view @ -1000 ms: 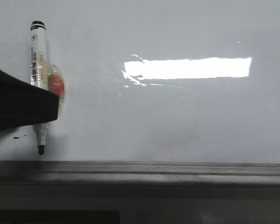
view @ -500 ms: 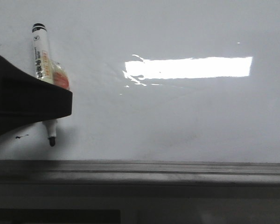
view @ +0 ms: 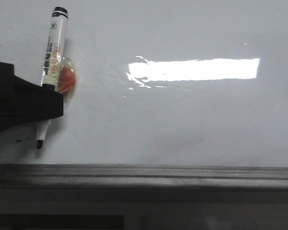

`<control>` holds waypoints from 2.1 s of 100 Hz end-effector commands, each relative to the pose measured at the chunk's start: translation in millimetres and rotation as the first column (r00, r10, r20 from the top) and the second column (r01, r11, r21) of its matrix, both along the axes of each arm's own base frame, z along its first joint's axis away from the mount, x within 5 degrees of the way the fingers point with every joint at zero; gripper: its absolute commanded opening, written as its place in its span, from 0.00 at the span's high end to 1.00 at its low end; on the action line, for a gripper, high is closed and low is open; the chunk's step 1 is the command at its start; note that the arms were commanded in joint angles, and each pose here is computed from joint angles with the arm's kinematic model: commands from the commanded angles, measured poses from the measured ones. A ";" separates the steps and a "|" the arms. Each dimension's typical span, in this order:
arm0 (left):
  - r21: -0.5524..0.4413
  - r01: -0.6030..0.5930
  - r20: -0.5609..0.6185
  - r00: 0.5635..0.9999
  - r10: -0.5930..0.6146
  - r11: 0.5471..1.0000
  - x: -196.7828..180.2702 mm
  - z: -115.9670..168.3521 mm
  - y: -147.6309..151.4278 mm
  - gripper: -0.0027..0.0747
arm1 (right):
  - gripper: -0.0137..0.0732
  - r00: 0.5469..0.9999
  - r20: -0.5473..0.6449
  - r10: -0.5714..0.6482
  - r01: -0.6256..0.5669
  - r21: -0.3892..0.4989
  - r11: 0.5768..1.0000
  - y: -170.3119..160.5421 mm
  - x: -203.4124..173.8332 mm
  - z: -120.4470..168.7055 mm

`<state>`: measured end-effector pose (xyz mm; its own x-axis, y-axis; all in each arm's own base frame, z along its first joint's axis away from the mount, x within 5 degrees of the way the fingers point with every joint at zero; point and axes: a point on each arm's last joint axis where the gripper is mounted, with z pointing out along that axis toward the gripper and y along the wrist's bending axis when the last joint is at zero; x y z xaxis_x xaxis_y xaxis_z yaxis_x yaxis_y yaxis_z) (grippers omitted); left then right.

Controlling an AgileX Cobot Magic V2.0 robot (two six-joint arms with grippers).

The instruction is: Write number 6 on whiteboard

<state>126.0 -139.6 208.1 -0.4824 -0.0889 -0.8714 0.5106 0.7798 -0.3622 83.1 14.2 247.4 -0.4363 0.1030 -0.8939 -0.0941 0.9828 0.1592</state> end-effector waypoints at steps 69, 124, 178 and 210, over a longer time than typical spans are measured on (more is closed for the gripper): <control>0.361 0.322 0.499 0.726 -0.473 0.875 -27.3 35.9 -14.7 0.99 | 0.50 0.772 0.021 0.635 -0.634 -0.052 0.772 78.1 7.4 64.9; 0.408 0.379 0.521 0.650 -0.553 0.831 -37.5 36.1 -21.1 0.99 | 0.33 0.646 0.090 0.758 -0.763 0.040 0.646 174.3 33.7 80.1; 0.397 0.381 0.519 0.658 -0.546 0.835 -37.3 36.3 -21.1 0.83 | 0.91 0.647 0.045 0.761 -0.762 0.061 0.645 187.1 40.5 77.8; 0.278 0.343 0.569 0.693 -0.442 0.897 -35.8 49.3 -15.1 0.41 | 0.91 0.647 0.050 0.761 -0.762 0.062 0.645 186.3 40.0 79.0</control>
<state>89.8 -154.9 232.7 0.1352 0.2758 -0.9517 0.8689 0.4286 0.2477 120.3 200.4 307.0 -0.4208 -0.2813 -0.8624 -0.8067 0.5509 0.2139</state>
